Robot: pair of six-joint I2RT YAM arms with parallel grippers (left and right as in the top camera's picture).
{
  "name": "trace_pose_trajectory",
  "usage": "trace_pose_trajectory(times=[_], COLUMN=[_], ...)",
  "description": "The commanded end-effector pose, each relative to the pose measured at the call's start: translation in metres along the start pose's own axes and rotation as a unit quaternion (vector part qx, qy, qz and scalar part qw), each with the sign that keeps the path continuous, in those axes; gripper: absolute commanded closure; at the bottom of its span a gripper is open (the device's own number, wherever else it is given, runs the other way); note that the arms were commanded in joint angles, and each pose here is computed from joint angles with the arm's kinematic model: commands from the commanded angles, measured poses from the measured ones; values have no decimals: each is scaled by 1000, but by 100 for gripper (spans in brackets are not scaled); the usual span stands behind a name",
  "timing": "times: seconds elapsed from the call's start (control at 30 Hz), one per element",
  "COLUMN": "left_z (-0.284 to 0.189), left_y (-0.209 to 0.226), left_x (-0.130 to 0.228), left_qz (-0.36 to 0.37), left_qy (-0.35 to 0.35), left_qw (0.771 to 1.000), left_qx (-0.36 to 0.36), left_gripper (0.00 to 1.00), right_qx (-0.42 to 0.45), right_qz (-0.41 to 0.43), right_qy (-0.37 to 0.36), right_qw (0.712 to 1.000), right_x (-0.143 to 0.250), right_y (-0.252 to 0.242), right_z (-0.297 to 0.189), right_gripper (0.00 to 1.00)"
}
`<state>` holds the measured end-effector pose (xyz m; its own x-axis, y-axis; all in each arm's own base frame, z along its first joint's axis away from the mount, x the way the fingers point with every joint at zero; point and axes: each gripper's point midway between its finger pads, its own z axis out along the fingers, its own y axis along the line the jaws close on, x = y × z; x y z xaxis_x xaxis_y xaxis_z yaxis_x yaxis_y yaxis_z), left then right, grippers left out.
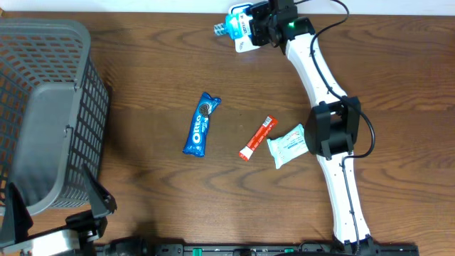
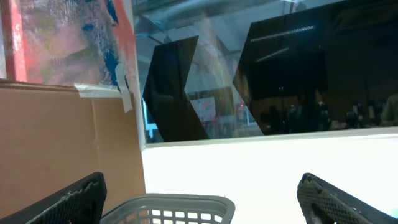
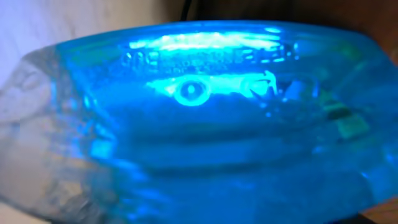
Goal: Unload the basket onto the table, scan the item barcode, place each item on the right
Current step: 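Lower the bottle beside the scanner and open the right gripper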
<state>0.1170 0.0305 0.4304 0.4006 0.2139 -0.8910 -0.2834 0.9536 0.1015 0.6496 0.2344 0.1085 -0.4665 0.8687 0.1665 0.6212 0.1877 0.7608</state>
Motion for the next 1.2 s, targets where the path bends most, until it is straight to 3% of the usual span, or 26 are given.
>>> trace_pose_trajectory(times=[0.0, 0.4, 0.73, 1.17], left_z=[1, 2, 2, 2], left_y=[-4, -4, -4, -4], left_x=[6, 7, 6, 6], left_qz=[-1, -1, -1, -1], left_qy=[4, 5, 3, 3], left_qw=[1000, 1000, 1000, 1000], left_qx=[9, 9, 9, 9], left_gripper=[2, 2, 2, 2], right_qx=[-26, -47, -44, 158], right_qz=[15, 30, -41, -160], right_qy=[2, 46, 160, 196], right_qw=[1000, 997, 985, 955], right_x=[0, 15, 52, 88], right_y=[22, 33, 28, -78], right_z=[-14, -16, -25, -43], right_gripper=[66, 65, 73, 80])
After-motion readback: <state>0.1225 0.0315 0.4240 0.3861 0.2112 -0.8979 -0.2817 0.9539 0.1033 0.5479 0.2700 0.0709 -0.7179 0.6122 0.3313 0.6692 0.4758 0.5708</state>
